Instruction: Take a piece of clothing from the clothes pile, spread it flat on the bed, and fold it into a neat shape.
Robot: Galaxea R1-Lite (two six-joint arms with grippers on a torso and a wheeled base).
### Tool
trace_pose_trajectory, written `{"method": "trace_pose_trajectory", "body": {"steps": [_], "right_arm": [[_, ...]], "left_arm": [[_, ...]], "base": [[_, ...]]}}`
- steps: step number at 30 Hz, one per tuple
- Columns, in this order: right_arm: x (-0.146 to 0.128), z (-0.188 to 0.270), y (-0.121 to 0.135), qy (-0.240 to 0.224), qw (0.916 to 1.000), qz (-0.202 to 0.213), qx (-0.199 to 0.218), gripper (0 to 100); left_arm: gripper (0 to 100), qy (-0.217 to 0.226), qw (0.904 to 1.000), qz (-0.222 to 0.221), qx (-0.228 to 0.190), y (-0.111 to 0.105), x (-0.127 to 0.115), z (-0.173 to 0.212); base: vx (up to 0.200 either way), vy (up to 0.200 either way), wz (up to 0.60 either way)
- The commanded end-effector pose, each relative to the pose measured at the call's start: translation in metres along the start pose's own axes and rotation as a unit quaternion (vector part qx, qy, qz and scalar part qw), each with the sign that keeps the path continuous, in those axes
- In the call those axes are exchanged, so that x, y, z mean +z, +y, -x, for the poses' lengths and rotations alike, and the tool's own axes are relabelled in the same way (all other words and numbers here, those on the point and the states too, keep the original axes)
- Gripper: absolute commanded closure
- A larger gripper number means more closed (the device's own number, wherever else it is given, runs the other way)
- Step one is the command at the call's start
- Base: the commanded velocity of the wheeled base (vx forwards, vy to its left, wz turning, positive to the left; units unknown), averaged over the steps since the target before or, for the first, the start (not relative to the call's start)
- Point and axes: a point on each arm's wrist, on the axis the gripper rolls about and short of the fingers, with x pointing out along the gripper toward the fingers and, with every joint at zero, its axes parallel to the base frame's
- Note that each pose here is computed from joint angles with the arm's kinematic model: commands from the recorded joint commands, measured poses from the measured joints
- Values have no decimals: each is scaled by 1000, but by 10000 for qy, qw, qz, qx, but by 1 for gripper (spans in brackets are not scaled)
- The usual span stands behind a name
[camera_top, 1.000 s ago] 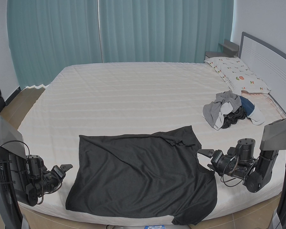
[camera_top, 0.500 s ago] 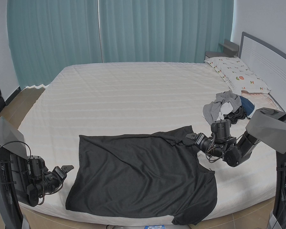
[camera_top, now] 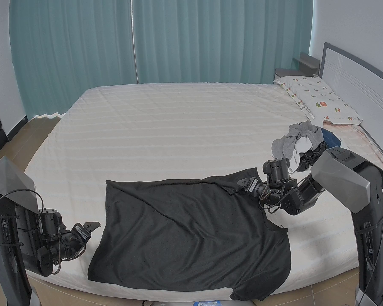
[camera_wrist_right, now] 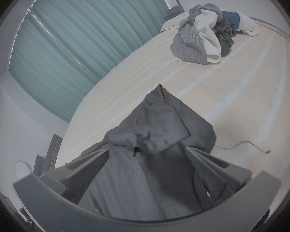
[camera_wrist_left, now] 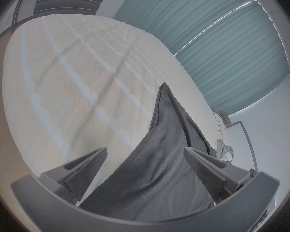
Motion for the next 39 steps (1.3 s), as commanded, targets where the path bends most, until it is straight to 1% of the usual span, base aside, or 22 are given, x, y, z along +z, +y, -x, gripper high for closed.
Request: {"method": "trace_pose_trajectory", "body": {"steps": [1,7,8,13,16,18,23,26,28,30,31,32,34,35,36,37,39], "right_arm": [[-2,-13,-2,-10,10000,-10,-13,0],[0,-17,-1,-8,10000,-6,-23,0],[0,-20,0,-14,10000,-6,-18,100],[4,-29,-1,-135,9999,-36,-4,100],[12,-37,-4,-392,9992,-89,-84,100],[21,-41,-3,-651,9977,-139,-87,100],[50,-36,19,-1205,9921,-185,307,100],[79,-27,45,-1658,9833,-212,718,100],[101,-24,64,-2034,9730,-245,1061,100],[108,-30,71,-2215,9678,-282,1160,100],[99,-40,63,-2118,9718,-271,996,100],[95,-45,59,-2058,9738,-257,928,100],[86,-52,53,-1977,9762,-243,863,100],[78,-59,47,-1873,9791,-215,763,100],[77,-60,46,-1863,9794,-206,752,100],[68,-70,36,-1809,9815,-53,626,100],[66,-76,26,-1804,9824,86,480,100]], "left_arm": [[0,-39,10000,-6,-43,-1,1,-1],[0,-39,10000,-6,-43,-1,1,-1],[0,-39,10000,-6,-43,-1,1,-1],[0,-44,10000,-14,-58,-1,1,-1],[0,-49,10000,-9,-54,-1,1,-1],[0,-50,10000,-14,-52,-1,1,-1],[0,-45,10000,-12,-47,-1,1,-1],[0,-45,10000,-12,-47,-1,1,-1],[0,-40,10000,-10,-41,-1,1,-1],[0,-40,10000,-9,-31,-1,0,0],[0,-40,10000,-9,-31,-1,0,0],[0,-29,10000,-6,-20,0,0,0],[0,-35,10000,-15,-25,-1,0,0],[0,-29,10000,-6,-20,0,0,0],[0,-29,10000,-13,-20,0,0,0],[0,-29,10000,-6,-20,0,0,0],[0,-24,10000,-12,-14,0,0,0]], "base": [[0,0,0],[0,0,0],[0,0,0],[0,0,0],[0,0,0],[0,0,0],[0,0,0],[0,0,0],[0,0,0],[0,0,0],[0,0,0],[0,0,0],[0,0,0],[0,0,0],[0,0,0],[0,0,0],[0,0,0]]}}
